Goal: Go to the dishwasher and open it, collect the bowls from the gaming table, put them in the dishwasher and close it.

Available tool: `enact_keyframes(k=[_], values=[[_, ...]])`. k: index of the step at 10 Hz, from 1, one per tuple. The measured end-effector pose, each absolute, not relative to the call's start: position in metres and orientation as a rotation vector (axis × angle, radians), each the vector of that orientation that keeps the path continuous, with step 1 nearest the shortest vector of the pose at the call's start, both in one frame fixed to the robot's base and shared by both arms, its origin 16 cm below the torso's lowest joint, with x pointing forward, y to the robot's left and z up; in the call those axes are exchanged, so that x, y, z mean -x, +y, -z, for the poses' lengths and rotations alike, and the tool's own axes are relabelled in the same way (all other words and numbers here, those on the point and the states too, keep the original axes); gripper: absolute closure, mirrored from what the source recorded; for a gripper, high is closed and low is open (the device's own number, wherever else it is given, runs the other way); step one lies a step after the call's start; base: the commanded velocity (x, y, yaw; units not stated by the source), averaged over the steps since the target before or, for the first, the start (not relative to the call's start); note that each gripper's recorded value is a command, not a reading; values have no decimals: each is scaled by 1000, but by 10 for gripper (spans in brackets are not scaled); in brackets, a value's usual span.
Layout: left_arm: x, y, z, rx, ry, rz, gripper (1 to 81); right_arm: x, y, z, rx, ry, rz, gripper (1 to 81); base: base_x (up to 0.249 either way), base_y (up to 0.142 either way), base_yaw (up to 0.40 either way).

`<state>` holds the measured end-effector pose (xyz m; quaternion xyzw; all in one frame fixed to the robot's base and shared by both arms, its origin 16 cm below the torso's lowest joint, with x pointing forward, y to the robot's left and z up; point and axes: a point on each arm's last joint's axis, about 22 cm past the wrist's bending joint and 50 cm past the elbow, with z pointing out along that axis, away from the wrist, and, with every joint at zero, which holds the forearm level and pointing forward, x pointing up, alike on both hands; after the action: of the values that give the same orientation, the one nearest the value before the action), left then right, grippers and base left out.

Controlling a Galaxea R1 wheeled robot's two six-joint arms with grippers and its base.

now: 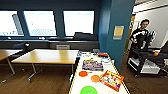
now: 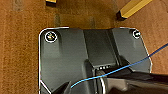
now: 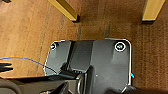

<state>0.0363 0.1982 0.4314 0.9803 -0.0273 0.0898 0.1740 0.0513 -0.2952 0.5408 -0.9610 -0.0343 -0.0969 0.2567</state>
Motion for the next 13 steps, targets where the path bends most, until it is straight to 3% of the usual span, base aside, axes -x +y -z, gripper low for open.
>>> enact_keyframes(k=[7,13], values=[[13,186,-425,-2773,-40,-78,10,-109,-404,-696,2606,21,303,10,0,0,0],[45,186,-422,-2774,-12,41,10,-224,-423,-741,2609,95,384,10,0,0,0]])
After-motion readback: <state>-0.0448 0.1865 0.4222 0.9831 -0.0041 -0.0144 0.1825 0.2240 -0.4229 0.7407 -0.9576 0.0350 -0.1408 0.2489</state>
